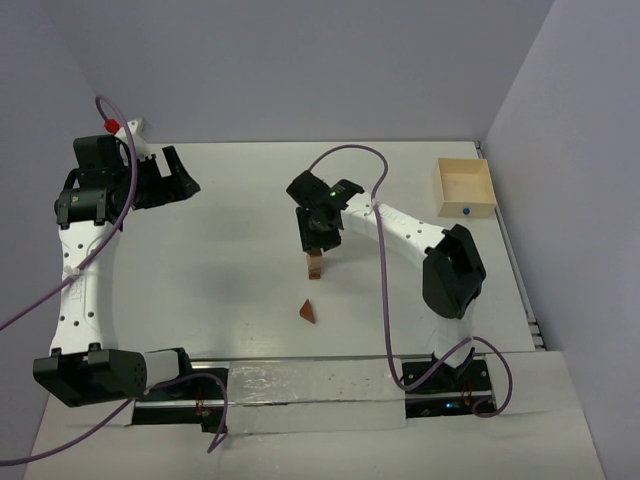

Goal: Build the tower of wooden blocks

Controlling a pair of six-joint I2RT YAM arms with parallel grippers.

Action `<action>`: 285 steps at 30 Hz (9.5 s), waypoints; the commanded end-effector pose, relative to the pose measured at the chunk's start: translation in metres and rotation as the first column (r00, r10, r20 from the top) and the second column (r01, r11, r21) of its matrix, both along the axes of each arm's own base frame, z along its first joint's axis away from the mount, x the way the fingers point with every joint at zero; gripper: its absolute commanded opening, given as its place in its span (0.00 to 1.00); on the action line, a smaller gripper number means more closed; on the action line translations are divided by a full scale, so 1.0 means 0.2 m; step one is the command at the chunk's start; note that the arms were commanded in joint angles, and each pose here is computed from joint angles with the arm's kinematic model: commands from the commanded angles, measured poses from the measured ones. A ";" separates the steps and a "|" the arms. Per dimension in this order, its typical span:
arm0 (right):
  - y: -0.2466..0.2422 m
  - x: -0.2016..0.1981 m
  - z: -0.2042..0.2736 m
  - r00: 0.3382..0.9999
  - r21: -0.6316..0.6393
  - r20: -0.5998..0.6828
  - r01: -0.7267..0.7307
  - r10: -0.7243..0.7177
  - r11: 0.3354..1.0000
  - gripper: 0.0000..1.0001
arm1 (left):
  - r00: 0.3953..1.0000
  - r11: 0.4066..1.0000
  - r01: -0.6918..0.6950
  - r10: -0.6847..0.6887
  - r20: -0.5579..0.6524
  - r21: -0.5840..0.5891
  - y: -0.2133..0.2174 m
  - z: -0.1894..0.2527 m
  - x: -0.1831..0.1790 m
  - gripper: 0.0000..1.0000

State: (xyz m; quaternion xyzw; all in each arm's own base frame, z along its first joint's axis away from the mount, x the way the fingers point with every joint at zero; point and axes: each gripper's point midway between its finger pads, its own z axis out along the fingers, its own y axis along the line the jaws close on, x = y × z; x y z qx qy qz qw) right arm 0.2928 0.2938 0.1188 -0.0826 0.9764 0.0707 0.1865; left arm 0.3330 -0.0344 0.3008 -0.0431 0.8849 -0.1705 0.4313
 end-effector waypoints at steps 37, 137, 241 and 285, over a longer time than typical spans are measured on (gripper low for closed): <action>-0.12 -0.43 0.42 0.787 0.041 0.334 -0.561 0.518 0.827 0.58 | 0.988 0.988 0.152 -0.152 -0.012 -0.041 -0.25 -0.20 -0.01 0.97; 0.83 -0.06 0.85 0.811 0.392 0.581 -0.344 0.060 0.853 0.00 | 0.961 0.827 0.179 -0.262 -0.083 -0.533 -0.37 0.02 -0.18 0.75; -0.95 0.25 0.86 0.706 0.150 0.596 0.369 -0.382 0.917 0.78 | 0.931 0.997 0.072 -0.055 -0.361 0.033 -1.29 -0.62 -0.10 0.00; -0.93 0.20 0.84 0.719 0.176 0.592 0.327 -0.365 0.928 0.75 | 0.930 0.983 0.164 -0.127 -0.346 0.078 -1.43 -0.70 -0.13 0.29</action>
